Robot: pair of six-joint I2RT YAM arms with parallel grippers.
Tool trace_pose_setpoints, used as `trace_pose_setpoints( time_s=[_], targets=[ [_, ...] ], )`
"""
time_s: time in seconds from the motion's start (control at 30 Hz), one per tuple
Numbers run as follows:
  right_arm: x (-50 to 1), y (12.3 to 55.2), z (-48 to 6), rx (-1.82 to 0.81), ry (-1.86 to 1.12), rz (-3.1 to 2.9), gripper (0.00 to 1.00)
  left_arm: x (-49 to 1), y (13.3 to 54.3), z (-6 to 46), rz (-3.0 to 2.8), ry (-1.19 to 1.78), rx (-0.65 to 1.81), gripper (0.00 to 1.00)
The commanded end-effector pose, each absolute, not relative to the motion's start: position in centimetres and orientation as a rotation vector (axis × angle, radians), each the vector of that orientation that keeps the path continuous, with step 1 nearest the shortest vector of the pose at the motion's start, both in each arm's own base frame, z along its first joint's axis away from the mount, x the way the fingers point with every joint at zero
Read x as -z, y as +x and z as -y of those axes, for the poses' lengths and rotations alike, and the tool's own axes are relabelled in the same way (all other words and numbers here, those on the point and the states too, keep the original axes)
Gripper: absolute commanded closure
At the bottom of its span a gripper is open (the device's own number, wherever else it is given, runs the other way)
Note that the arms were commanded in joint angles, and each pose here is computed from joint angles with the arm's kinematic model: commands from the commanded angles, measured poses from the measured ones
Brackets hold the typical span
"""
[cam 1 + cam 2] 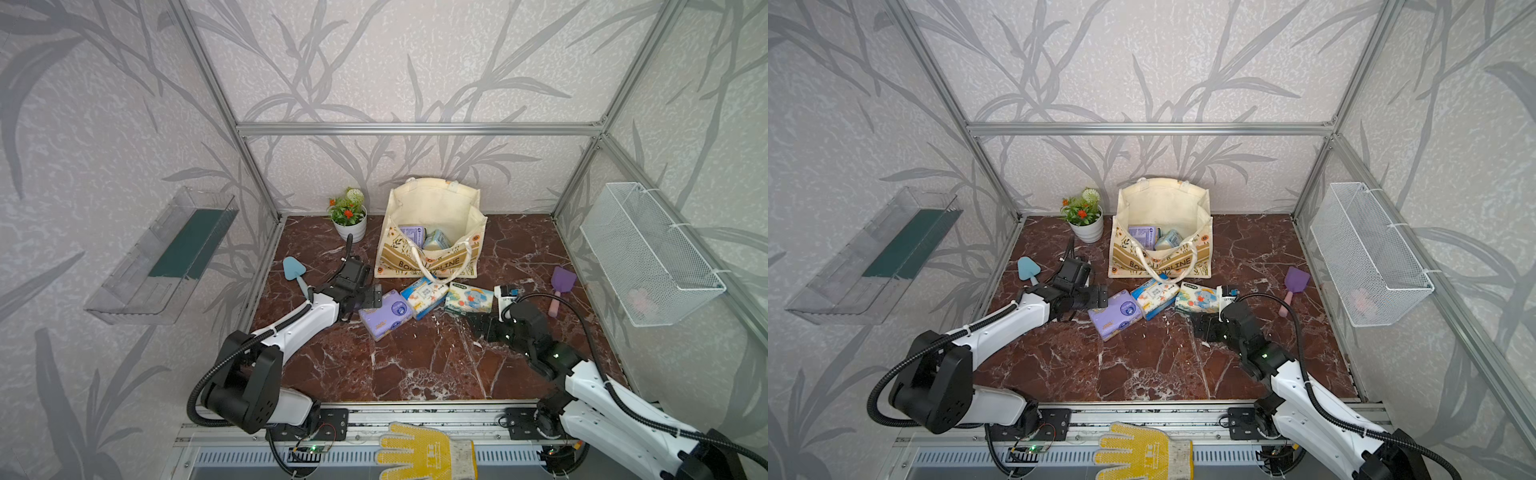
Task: Put tissues into the canvas bag
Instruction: Pick up the pack of facial tissues from the center of the board.
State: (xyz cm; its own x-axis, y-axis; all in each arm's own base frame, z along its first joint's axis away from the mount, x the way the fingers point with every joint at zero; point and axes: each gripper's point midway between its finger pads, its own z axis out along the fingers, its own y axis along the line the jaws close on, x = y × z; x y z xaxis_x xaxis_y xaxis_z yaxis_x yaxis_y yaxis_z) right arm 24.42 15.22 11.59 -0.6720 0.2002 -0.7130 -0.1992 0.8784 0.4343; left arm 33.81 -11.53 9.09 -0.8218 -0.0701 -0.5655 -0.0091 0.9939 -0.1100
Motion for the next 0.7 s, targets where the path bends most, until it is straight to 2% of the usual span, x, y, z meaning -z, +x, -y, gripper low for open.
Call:
trace_pose_setpoints(
  time_s=[0.0,0.4,0.67],
  targets=[
    [-11.9,24.4,-15.0,-0.615,0.052,-2.181,0.11,-9.0,34.7,12.1,-2.51,-0.069,0.183,0.01],
    [-10.5,23.6,-15.6,-0.66,0.083,-2.201,0.11,-7.2,32.6,14.7,-2.582,-0.033,0.4,0.14],
    [-10.4,24.0,-17.0,-0.663,0.026,-2.232,0.11,-6.9,30.7,16.2,-2.593,-0.061,0.548,0.19]
  ],
)
